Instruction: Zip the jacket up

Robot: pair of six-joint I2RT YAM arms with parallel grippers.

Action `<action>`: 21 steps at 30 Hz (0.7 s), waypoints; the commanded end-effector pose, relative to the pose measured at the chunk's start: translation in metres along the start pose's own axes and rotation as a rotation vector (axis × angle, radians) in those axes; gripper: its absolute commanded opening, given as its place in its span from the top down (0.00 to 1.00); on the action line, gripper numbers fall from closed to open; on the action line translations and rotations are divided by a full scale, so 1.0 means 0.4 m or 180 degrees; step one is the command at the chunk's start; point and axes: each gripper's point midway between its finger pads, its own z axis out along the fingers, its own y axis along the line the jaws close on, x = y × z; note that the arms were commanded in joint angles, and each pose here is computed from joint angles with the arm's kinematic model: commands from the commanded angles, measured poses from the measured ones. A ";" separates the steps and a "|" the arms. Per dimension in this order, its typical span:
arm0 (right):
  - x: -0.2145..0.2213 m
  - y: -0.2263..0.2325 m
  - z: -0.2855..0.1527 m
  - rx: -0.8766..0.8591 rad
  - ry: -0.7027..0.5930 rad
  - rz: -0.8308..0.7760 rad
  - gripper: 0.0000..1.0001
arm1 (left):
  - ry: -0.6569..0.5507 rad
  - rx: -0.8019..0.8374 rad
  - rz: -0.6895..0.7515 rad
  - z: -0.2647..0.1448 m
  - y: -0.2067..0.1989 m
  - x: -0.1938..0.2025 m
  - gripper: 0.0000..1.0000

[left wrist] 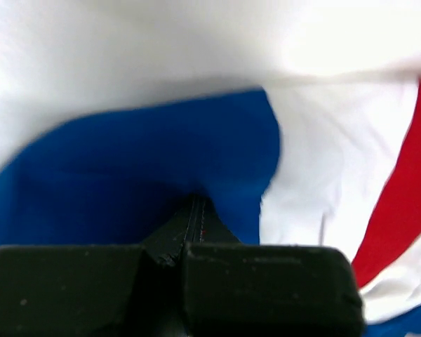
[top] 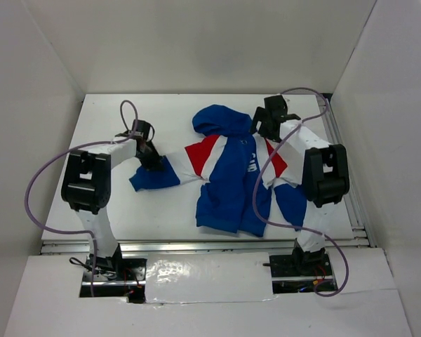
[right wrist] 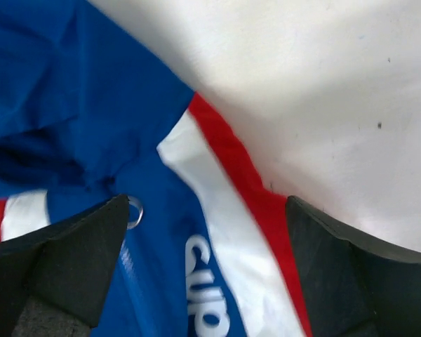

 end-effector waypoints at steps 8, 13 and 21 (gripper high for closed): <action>0.272 0.098 -0.332 -0.0601 0.0079 -0.0289 0.00 | -0.0223 -0.0032 -0.0018 0.074 -0.003 -0.265 1.00; 0.414 0.107 -0.408 -0.0983 0.0339 -0.0184 0.00 | -0.0329 0.0153 0.0100 0.013 -0.053 -0.295 1.00; 0.525 0.130 -0.511 -0.1779 0.0599 0.0074 0.00 | -0.0424 0.0945 0.0923 -0.248 -0.271 -0.050 0.30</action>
